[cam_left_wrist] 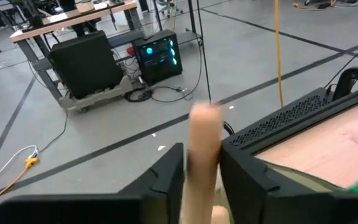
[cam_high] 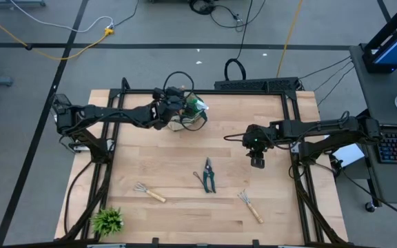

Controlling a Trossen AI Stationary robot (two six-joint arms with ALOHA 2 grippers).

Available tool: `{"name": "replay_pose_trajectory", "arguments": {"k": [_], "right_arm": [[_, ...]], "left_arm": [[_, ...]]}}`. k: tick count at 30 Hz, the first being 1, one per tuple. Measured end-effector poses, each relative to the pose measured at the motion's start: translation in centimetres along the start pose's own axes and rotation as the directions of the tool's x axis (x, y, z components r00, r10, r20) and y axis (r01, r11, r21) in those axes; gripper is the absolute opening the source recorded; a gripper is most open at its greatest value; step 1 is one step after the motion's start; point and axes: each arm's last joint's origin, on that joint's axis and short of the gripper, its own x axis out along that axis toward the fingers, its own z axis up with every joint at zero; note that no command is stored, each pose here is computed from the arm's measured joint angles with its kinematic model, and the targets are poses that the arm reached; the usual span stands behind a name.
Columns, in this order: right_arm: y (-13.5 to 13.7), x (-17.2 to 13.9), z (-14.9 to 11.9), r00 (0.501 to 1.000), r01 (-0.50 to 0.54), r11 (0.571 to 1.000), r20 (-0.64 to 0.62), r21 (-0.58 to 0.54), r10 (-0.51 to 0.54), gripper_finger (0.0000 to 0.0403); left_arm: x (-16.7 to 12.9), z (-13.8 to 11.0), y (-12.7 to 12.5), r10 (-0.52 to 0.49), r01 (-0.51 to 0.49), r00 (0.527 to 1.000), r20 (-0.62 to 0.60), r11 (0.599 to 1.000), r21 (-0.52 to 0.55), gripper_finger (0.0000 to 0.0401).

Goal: Pick & Place Garden tools in Gardening bag
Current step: Put the trowel into the gardening bag

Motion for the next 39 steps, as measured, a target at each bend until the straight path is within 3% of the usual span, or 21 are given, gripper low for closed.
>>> {"name": "replay_pose_trajectory", "arguments": {"k": [7,15,22,27,33,39], "right_arm": [[0.0,0.0,0.0,1.0,-0.003,1.0,0.0,0.0,0.003,0.0155],[0.0,0.0,0.0,1.0,-0.003,1.0,0.0,0.0,0.003,0.0155],[0.0,0.0,0.0,1.0,-0.004,1.0,-0.001,0.0,0.004,0.0155],[0.0,0.0,0.0,1.0,-0.004,1.0,-0.002,0.0,0.004,0.0155],[0.0,0.0,0.0,1.0,-0.003,1.0,-0.002,0.0,0.003,0.0155],[0.0,0.0,0.0,1.0,-0.003,1.0,-0.001,0.0,0.003,0.0155]], "left_arm": [[0.0,0.0,0.0,0.0,0.0,1.0,0.0,0.999,-0.049,0.0168],[-0.1,0.0,-0.1,-0.004,0.004,1.0,0.001,1.0,-0.031,0.0205],[-0.4,0.6,0.1,-0.009,0.01,1.0,0.024,0.999,-0.043,0.0207],[-1.6,3.1,0.8,-0.025,0.04,0.989,0.147,0.994,-0.103,0.0207],[-0.9,5.9,2.2,-0.084,0.141,0.938,0.336,0.979,-0.15,0.0205],[1.4,6.0,3.2,-0.12,0.173,0.947,0.298,0.972,-0.158,0.0164]]}}
